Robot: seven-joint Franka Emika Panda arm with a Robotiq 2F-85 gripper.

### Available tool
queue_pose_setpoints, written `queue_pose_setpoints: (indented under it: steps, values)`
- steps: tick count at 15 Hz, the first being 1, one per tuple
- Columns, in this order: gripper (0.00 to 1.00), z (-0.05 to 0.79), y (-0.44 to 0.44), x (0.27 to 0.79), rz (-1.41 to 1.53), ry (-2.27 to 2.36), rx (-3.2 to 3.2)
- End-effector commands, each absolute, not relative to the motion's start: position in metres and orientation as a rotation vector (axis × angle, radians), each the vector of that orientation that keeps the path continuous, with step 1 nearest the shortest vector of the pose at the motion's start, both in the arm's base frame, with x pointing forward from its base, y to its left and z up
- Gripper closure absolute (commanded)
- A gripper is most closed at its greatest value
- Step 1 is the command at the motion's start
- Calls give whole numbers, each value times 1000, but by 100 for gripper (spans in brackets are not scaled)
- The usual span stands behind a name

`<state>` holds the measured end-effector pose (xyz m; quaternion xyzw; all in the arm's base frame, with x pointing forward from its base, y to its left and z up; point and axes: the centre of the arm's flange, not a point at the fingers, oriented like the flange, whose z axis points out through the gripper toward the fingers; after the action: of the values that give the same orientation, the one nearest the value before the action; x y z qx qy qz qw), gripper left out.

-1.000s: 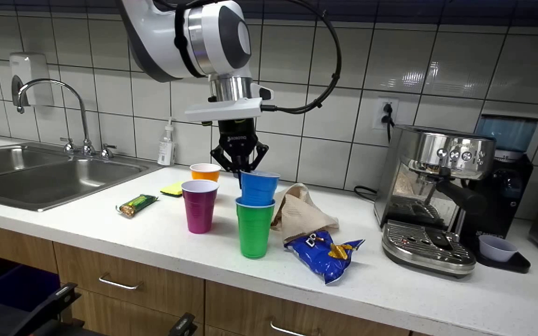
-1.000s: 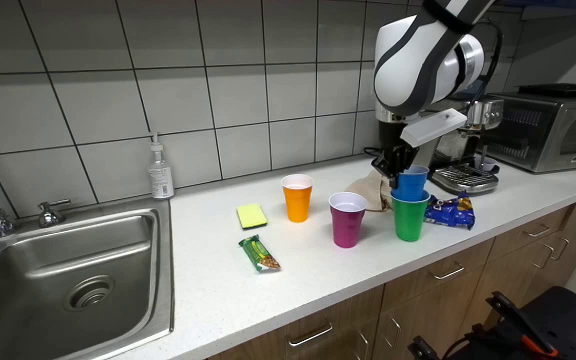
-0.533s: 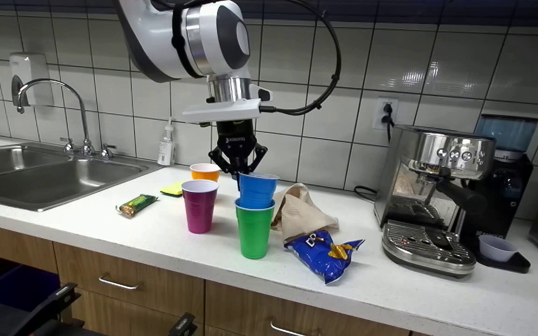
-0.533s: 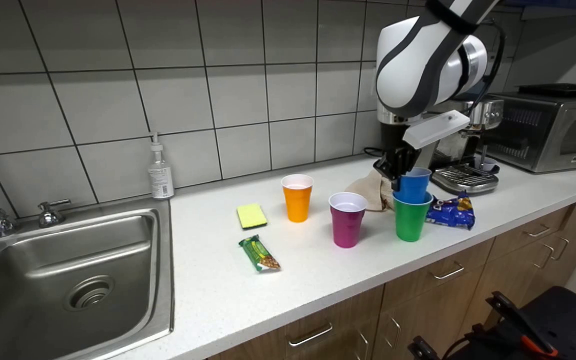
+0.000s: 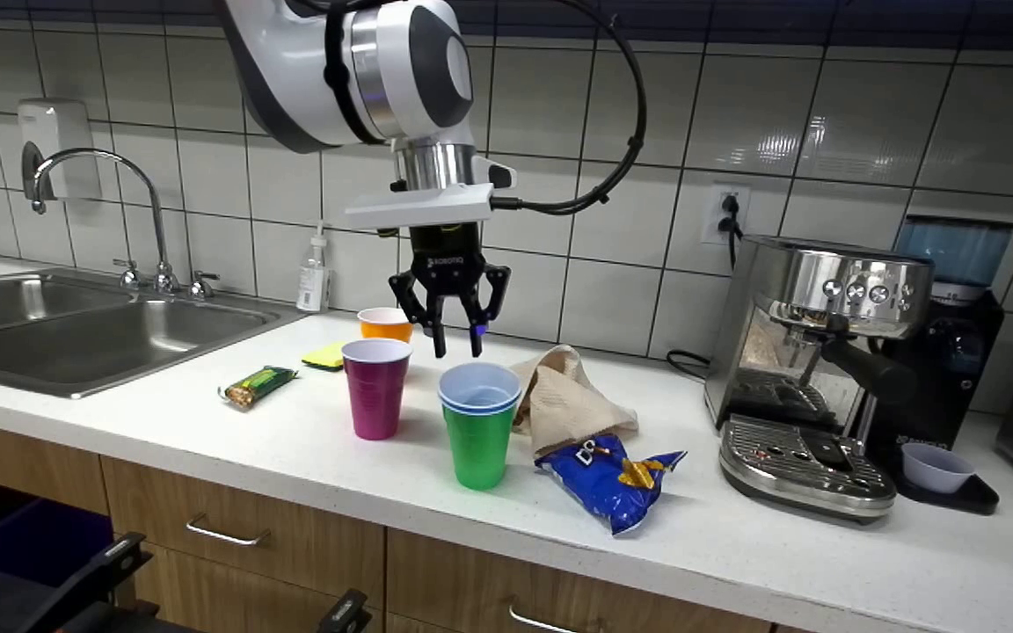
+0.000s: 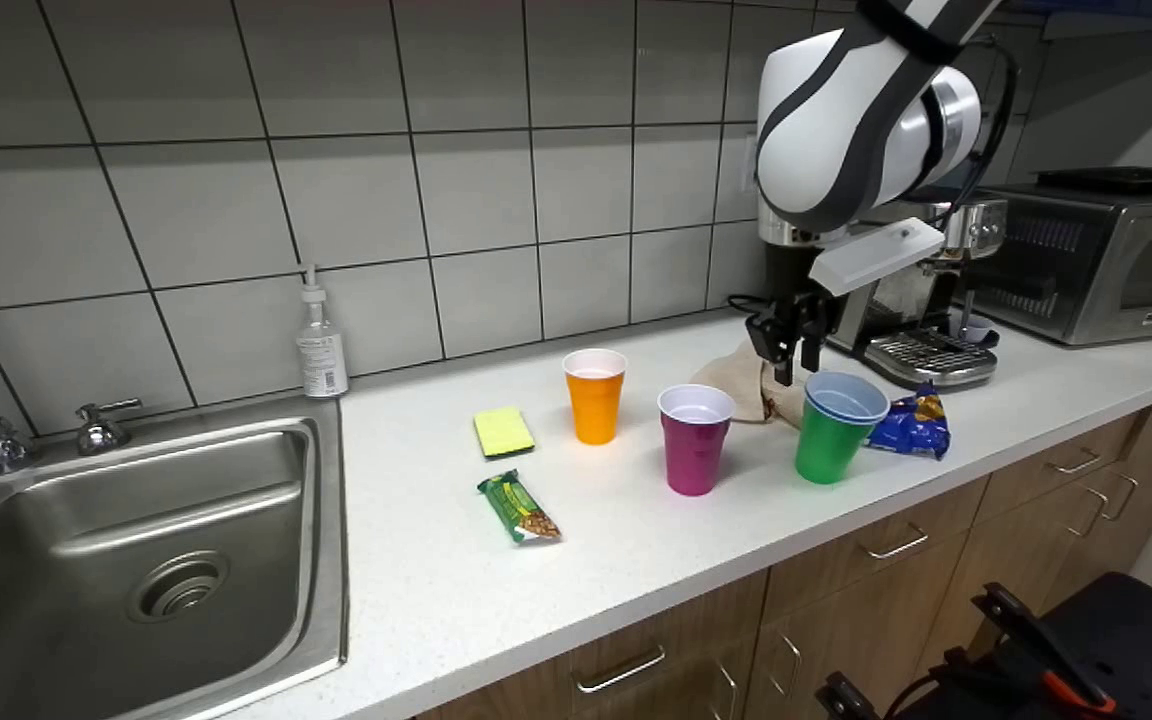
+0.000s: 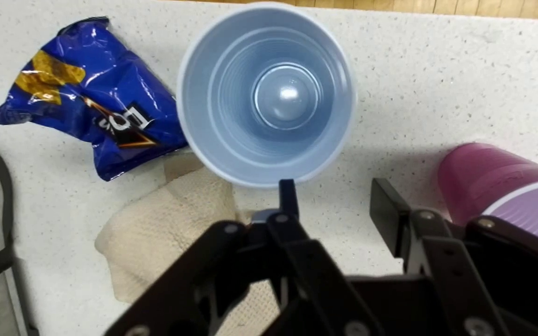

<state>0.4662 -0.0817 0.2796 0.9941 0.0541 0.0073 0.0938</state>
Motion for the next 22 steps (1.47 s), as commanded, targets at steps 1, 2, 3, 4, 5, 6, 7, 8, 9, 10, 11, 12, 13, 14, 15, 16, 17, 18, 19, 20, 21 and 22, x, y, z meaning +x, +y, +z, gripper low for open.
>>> queue_pose_setpoints:
  steps: [1,2,3,4,5,6,7,8,9,10,11,12,13,14,15,16,17,18,19,20,21,22]
  values:
    - [24,289,-82,459,40,146,2957]
    - [16,289,-81,459,41,145,2958]
    - [9,289,-80,459,41,145,2963]
    - [2,289,-79,460,46,143,2965]
    - [0,289,-76,461,51,144,2971]
    - [0,289,-74,462,53,144,2977]
    - [0,289,-72,464,55,144,2985]
    - [0,289,-68,466,60,143,2994]
    - [0,289,-65,468,63,141,3005]
    - [0,288,-61,470,67,141,3016]
    - [0,288,-57,472,70,140,3027]
    - [0,287,-52,474,74,139,3037]
    - [0,287,-49,476,77,140,3048]
    - [0,287,-45,479,81,143,3057]
    - [0,287,-42,481,83,150,3063]
    - [0,287,-39,483,86,155,3070]
    - [0,287,-36,485,89,161,3076]
    - [0,286,-34,487,90,167,3080]
    - [0,285,-32,489,87,171,3084]
    - [0,283,-31,491,82,172,3088]
    - [0,281,-30,493,78,175,3093]
    - [0,278,-29,495,69,181,3097]
